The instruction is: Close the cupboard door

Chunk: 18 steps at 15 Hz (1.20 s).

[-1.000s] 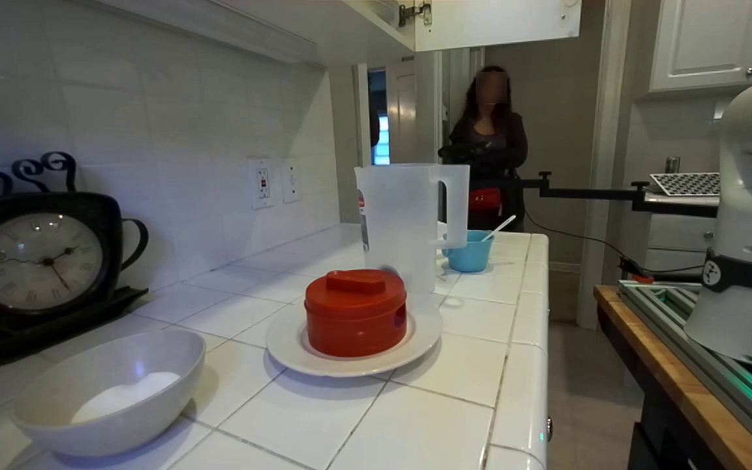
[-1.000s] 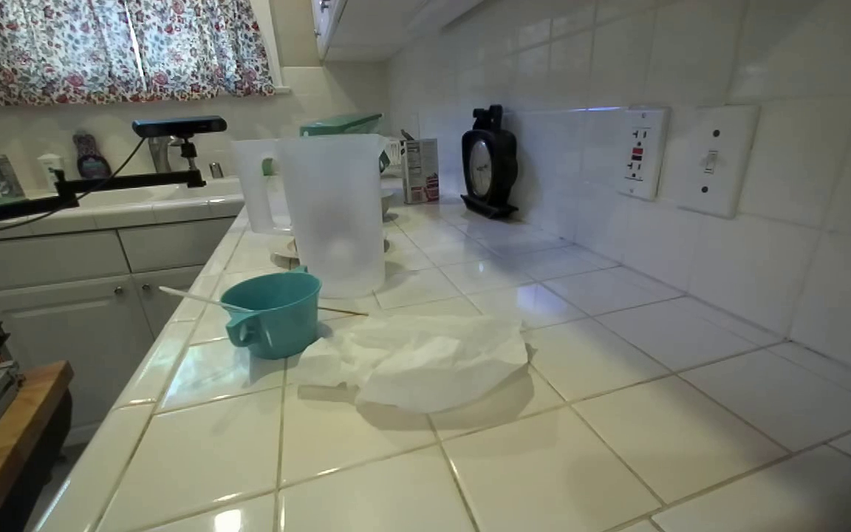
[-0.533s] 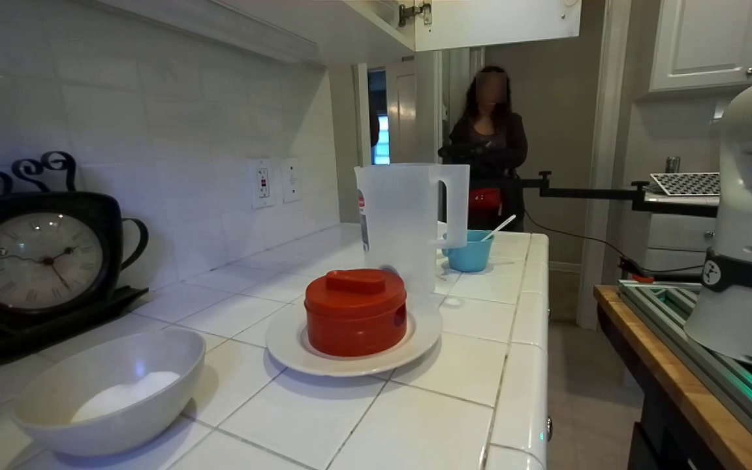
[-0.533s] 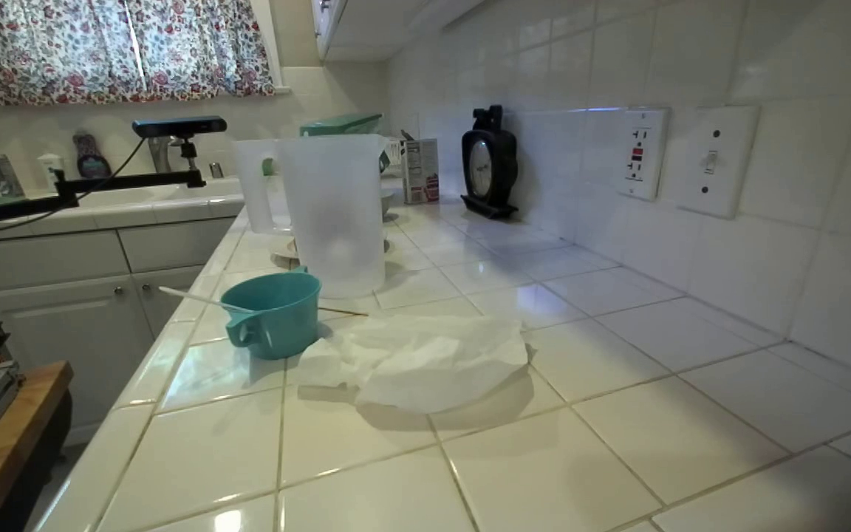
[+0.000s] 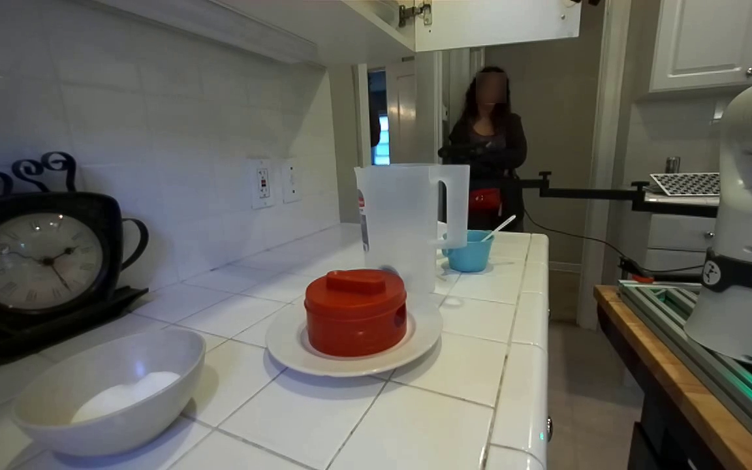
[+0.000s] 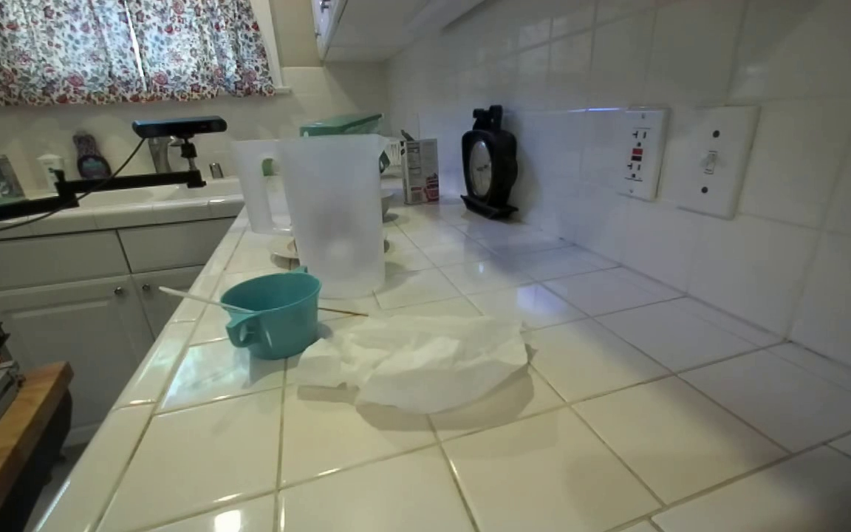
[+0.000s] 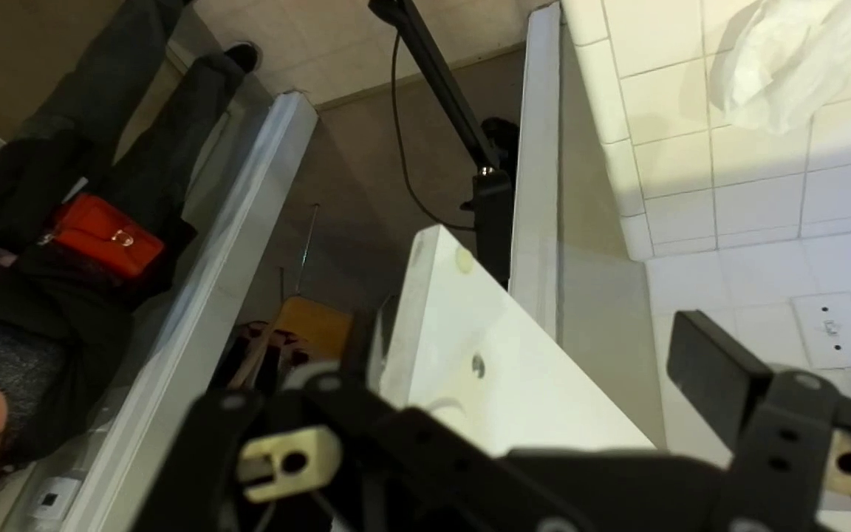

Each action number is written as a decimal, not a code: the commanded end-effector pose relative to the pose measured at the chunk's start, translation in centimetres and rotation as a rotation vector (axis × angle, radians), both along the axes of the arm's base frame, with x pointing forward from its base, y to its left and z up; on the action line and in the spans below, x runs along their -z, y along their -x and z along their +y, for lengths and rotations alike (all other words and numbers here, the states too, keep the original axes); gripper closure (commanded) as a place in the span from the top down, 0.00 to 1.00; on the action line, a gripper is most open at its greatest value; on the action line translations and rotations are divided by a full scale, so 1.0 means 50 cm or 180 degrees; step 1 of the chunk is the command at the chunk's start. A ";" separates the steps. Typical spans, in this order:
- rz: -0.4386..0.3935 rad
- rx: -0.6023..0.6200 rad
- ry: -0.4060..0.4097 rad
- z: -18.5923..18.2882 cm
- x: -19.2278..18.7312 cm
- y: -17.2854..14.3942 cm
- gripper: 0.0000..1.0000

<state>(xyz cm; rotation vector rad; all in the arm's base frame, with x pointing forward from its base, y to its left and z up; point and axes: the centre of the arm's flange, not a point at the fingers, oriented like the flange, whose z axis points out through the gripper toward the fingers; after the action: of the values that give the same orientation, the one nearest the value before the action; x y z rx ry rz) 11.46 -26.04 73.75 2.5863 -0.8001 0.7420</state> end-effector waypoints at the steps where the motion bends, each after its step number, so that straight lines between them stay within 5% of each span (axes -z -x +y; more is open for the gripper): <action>1: 0.0029 -0.0178 0.0059 -0.026 -0.011 0.011 1.00; 18: 0.0036 -0.1072 0.0150 -0.052 0.011 0.000 1.00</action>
<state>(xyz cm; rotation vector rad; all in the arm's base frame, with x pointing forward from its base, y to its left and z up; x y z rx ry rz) 12.20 -28.81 72.65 2.6677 -0.4481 0.7818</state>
